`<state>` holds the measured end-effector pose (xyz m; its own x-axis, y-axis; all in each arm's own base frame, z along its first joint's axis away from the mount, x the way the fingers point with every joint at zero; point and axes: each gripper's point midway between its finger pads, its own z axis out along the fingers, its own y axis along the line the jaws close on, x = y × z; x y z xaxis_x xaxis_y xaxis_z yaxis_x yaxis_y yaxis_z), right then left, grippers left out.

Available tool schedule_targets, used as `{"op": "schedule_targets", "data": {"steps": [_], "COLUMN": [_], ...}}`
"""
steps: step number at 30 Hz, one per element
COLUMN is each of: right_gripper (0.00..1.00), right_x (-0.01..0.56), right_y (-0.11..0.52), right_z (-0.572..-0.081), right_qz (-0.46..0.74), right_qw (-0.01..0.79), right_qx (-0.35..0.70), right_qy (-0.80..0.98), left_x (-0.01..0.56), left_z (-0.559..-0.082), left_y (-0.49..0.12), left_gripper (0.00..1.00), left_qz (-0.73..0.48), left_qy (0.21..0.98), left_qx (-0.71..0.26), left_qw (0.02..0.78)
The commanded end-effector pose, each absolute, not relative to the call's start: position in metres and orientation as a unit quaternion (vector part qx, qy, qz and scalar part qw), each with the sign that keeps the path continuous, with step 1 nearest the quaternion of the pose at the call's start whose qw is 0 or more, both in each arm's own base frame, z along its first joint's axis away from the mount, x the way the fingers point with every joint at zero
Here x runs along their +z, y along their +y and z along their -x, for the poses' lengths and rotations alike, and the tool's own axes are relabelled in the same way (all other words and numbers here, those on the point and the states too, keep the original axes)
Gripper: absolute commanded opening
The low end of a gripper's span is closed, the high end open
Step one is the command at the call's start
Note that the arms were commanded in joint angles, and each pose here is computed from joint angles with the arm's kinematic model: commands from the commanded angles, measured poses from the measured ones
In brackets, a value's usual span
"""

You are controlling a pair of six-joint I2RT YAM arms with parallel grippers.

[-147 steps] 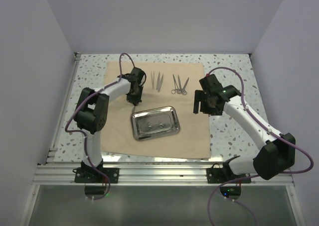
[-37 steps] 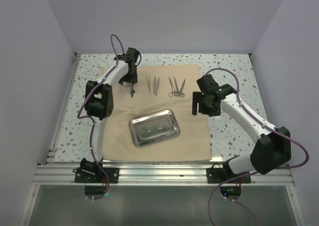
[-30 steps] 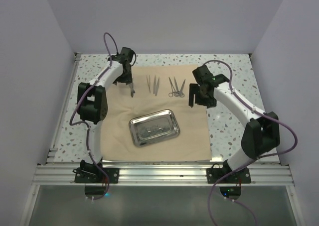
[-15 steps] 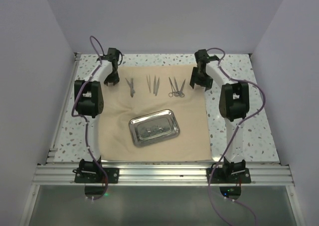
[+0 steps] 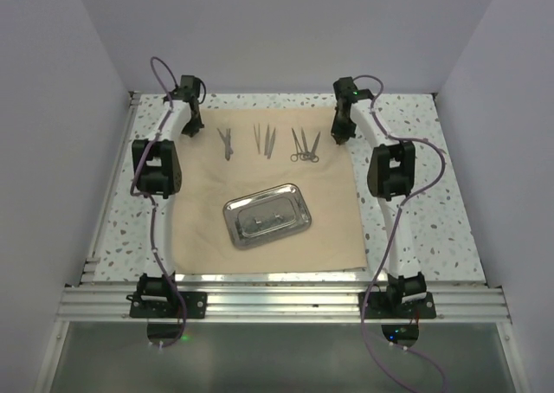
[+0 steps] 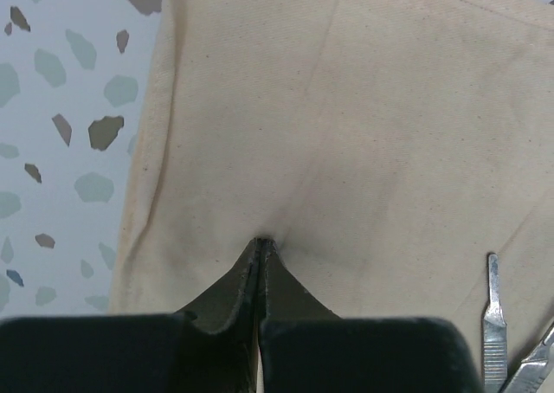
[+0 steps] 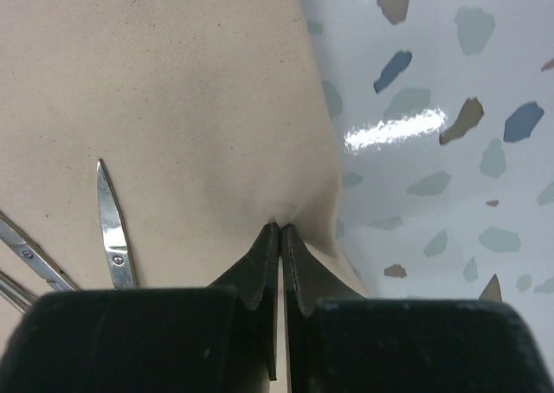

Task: Open and lay out the surgical kit
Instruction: Move the surgical kit at the center of the board, then reset both arms

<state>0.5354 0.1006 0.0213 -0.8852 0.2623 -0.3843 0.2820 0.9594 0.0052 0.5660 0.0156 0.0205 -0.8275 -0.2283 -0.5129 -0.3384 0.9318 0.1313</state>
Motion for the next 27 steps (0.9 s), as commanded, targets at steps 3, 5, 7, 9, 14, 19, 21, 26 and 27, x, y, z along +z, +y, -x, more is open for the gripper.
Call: {"op": "schedule_targets", "data": {"steps": [3,5,7,9,14,19,21,26,27], "right_gripper": [0.0,0.0,0.0,0.44,0.99,0.98,0.98,0.98,0.98], "right_x": [-0.039,-0.04,-0.035,-0.014,0.058,0.191,0.197,0.223,0.225], "right_y": [0.07,0.068,0.062,0.061,0.06,0.074,0.087,0.095,0.098], "right_z": [-0.547,-0.554,-0.554,-0.549,-0.536,-0.501,-0.478,-0.41,-0.401], "right_qz": [-0.173,-0.177,-0.182,-0.183,-0.179,-0.163,-0.148,-0.181,-0.18], "right_qw": [0.161,0.169,0.172,0.181,0.263,0.366,0.375,0.372,0.367], "right_qx": [-0.039,-0.03,-0.034,-0.031,-0.003,0.074,0.116,0.176,0.189], "right_qy": [0.971,0.969,0.968,0.966,0.948,0.913,0.908,0.893,0.893], "left_x": [-0.032,-0.028,-0.021,-0.002,0.083,0.139,0.18,0.205,0.209], "left_z": [-0.577,-0.586,-0.594,-0.598,-0.594,-0.554,-0.532,-0.449,-0.439], "left_y": [0.03,0.043,0.04,0.039,0.033,0.019,0.012,-0.01,-0.013], "left_gripper": [0.0,0.0,0.02,0.39,0.77,0.8,0.8,0.77,0.77], "left_qz": [0.148,0.161,0.16,0.162,0.181,0.182,0.181,0.176,0.177], "left_qy": [0.956,0.95,0.947,0.942,0.918,0.911,0.898,0.886,0.88], "left_qx": [0.084,0.076,0.065,0.058,0.031,-0.002,-0.012,-0.02,-0.02], "left_qw": [0.238,0.255,0.269,0.287,0.352,0.371,0.401,0.429,0.441]}}
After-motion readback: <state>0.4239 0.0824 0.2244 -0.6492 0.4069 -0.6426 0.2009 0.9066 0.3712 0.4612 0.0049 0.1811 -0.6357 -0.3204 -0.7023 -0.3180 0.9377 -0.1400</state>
